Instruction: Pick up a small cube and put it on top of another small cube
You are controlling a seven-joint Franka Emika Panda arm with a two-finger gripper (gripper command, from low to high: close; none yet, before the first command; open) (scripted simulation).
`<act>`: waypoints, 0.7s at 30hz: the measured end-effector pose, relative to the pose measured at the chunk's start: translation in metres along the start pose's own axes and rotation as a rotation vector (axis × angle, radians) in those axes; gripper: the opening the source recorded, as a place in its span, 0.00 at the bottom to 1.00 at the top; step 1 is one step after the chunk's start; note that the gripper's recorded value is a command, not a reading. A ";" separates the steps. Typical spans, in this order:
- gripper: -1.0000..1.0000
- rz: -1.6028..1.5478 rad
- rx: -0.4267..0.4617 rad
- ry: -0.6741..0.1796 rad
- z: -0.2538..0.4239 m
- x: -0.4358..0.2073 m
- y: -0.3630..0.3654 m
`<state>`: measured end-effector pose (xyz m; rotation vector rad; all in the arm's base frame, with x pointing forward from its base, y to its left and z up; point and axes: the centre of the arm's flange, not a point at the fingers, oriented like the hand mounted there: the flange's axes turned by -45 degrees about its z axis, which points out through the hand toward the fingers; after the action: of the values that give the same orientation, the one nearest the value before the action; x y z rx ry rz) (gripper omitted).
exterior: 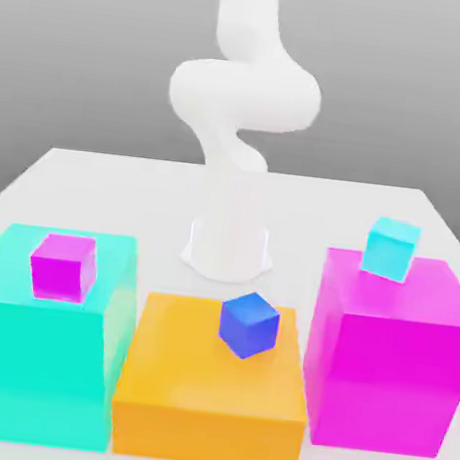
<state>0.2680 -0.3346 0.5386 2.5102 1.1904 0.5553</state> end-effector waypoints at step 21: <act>0.50 -0.918 0.512 0.007 0.351 -0.062 -0.118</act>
<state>0.3170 -0.3496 0.1664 1.9207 2.4801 0.0059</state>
